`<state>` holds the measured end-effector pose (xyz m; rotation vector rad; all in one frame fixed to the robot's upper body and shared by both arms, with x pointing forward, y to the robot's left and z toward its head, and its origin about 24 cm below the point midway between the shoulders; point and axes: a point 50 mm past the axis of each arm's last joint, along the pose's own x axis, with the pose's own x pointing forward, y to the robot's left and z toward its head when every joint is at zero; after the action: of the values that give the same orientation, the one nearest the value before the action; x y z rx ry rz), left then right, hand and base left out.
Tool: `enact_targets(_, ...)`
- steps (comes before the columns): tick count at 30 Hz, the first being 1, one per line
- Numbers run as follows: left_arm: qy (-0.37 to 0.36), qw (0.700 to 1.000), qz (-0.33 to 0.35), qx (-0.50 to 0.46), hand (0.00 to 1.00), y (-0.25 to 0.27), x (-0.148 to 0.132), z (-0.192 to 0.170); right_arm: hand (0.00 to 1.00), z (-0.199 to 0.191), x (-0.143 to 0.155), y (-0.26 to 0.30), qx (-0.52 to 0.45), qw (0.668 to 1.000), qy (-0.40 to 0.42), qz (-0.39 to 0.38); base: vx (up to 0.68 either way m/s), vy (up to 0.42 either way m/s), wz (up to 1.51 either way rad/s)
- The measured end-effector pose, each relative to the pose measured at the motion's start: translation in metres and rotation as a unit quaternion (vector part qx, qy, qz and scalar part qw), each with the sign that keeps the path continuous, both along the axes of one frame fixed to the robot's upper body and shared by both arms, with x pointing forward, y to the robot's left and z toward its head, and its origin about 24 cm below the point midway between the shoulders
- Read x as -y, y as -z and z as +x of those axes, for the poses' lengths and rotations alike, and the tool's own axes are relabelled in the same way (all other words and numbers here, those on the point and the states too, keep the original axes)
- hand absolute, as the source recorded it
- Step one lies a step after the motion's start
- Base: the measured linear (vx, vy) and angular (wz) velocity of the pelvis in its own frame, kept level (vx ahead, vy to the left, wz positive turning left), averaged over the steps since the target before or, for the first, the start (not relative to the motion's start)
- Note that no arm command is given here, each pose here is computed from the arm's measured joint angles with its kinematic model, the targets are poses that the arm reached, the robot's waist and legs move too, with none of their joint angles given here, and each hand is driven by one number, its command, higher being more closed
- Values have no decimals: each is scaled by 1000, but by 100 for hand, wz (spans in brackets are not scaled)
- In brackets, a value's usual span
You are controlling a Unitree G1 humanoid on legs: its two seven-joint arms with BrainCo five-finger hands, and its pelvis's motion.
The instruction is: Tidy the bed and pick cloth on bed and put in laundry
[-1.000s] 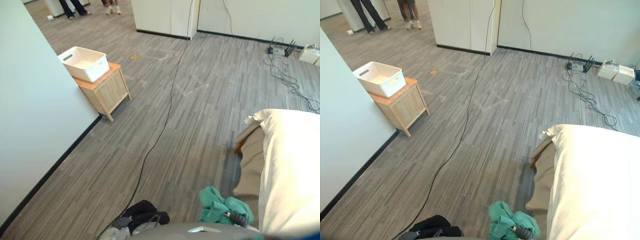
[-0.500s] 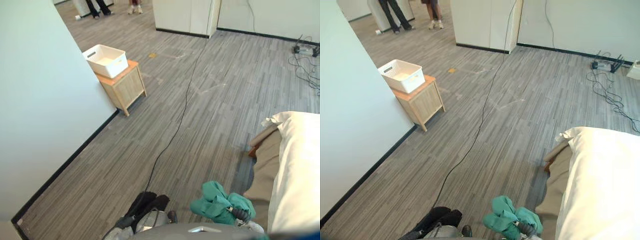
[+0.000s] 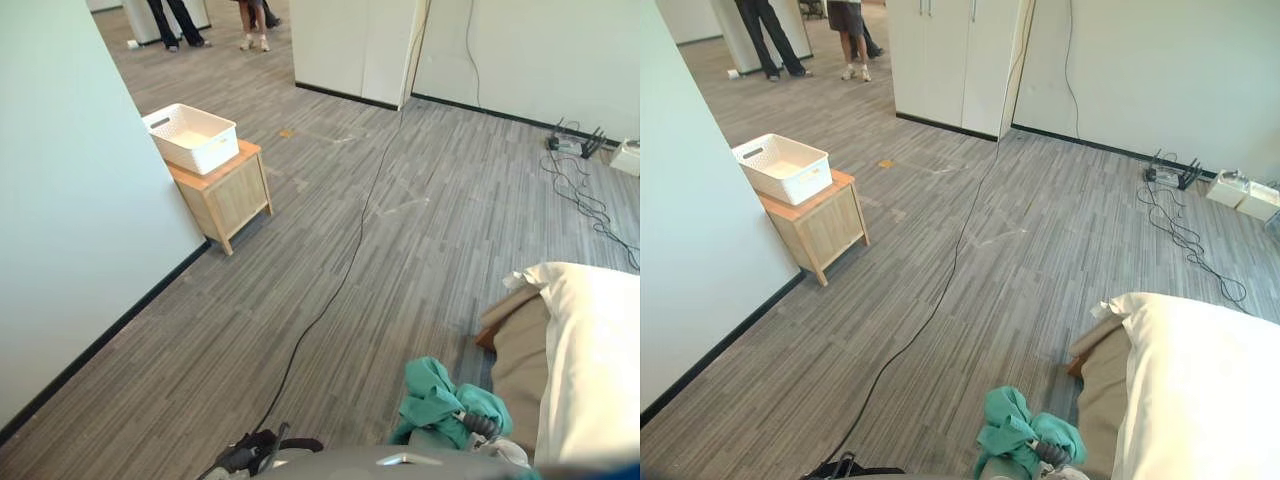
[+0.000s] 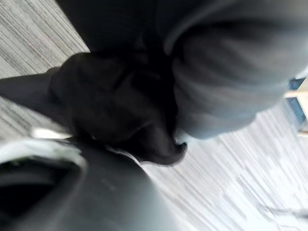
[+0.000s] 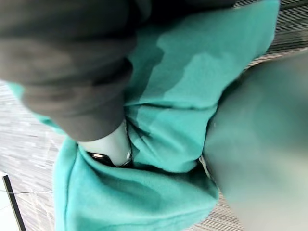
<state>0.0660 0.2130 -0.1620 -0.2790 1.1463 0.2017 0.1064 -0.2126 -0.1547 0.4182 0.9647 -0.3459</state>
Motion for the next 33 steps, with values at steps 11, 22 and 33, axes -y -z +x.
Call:
enact_targets(11,-11,999,-28,28,100,0,23,27,100,2,6,-2,8,999,33,2,480,-295,37)
enact_targets(22,-55,991,-37,118,100,-10,21,41,100,8,12,-3,3,999,-22,-29,403,-133,-14)
enact_targets(33,-19,981,-80,177,100,-19,30,59,100,53,3,-26,136,989,-13,-59,433,112,16)
